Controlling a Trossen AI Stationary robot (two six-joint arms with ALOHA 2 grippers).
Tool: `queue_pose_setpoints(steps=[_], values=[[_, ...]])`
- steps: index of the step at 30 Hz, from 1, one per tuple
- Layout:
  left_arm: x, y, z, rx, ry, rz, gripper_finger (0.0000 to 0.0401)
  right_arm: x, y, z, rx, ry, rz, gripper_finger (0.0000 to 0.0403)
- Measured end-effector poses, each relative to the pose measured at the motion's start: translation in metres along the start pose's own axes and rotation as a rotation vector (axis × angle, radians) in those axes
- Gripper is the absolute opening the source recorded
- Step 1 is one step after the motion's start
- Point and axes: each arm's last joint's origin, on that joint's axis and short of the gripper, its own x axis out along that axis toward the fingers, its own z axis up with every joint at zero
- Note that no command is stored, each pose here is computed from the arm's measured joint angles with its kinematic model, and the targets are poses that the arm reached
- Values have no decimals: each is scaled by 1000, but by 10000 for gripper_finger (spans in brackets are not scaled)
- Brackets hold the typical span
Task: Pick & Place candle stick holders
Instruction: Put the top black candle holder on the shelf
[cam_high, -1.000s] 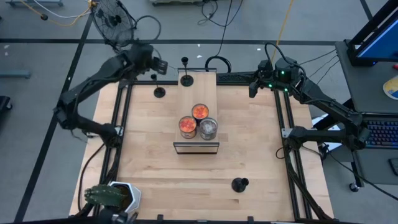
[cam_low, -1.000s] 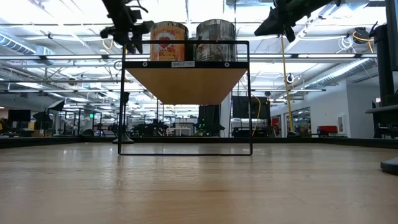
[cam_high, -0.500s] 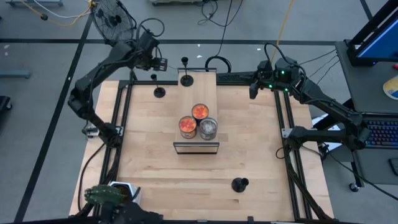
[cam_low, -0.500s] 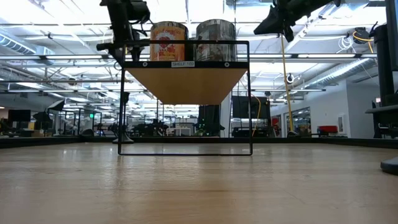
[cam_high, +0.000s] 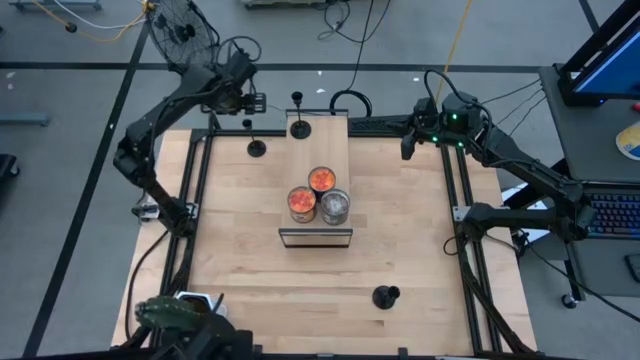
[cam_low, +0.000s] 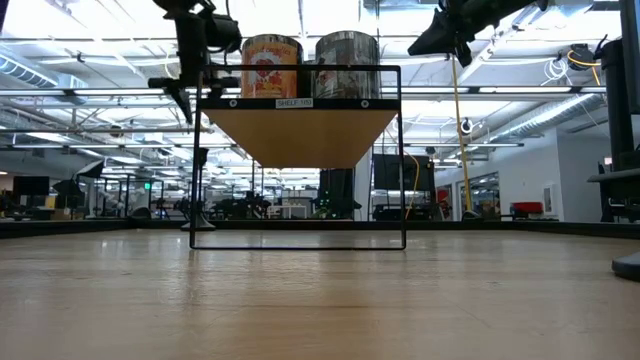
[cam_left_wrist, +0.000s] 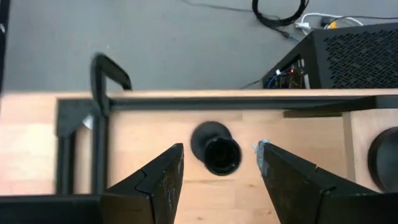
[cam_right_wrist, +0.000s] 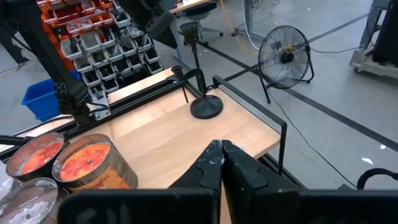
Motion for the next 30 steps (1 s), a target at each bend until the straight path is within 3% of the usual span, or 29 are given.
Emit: queue_pose_setpoints(steps=[10,24,30], values=[[39,-9,0,-62,156,46,214,0,1,0,-5,7,52,0],[34,1,-2,-130,171,113,214,0,1,0,-39,6,52,0],[48,-2,-1,-127,191,145,214,0,2,0,-39,10,78,0]])
